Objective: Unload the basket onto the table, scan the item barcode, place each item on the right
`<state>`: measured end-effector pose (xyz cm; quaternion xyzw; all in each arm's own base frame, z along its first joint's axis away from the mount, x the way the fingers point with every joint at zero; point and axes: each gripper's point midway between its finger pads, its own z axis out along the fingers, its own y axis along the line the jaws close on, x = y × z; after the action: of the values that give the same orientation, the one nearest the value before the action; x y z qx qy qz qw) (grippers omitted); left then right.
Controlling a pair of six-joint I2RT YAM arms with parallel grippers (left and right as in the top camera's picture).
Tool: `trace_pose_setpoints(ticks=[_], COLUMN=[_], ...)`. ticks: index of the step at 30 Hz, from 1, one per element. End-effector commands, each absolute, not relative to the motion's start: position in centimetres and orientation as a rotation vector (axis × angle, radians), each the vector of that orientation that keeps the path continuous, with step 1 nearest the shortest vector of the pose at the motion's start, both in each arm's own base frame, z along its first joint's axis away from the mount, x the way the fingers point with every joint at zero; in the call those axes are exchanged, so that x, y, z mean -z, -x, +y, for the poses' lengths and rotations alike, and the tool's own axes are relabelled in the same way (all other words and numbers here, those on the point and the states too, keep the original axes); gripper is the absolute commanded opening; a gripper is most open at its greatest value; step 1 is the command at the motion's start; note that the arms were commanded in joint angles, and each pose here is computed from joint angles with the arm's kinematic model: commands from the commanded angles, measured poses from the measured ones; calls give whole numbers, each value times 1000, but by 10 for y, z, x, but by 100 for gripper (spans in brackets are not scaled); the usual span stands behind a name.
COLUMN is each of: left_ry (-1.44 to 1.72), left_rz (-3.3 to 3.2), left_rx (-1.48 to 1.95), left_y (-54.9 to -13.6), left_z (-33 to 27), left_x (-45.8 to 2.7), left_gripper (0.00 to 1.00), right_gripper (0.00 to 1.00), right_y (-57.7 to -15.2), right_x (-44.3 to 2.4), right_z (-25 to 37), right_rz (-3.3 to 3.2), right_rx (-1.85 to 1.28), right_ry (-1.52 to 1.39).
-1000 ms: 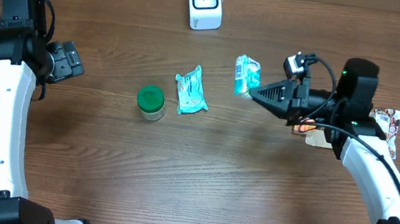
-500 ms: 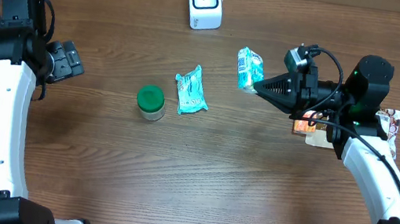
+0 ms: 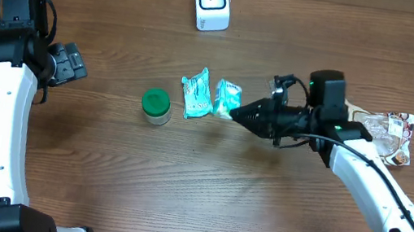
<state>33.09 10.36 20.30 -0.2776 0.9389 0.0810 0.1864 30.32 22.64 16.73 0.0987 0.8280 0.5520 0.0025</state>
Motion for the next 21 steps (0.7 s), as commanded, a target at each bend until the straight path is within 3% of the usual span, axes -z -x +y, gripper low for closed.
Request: trace_pose_setpoints(ticks=[1,6,13,21], left_ry=[753,753,753,753], left_rz=[2651,2651,2651,2651], left_rx=[-226,-226,-226,-226], left_y=[-332,-332,-332,-332], left_z=[102,102,102,102], left_x=[-203,-203,-203,-203], left_gripper=[100,99,100,100], right_gripper=[4,4,4,4], right_y=[-326,-352,-433,-552], right_x=[-151,-184,-263,-246], right_z=[211,187,190,222], right_rz=[2627,2659,2517,2162], right_rx=[-1293,-846,-383,267], right_ry=[-236,-196,31,328])
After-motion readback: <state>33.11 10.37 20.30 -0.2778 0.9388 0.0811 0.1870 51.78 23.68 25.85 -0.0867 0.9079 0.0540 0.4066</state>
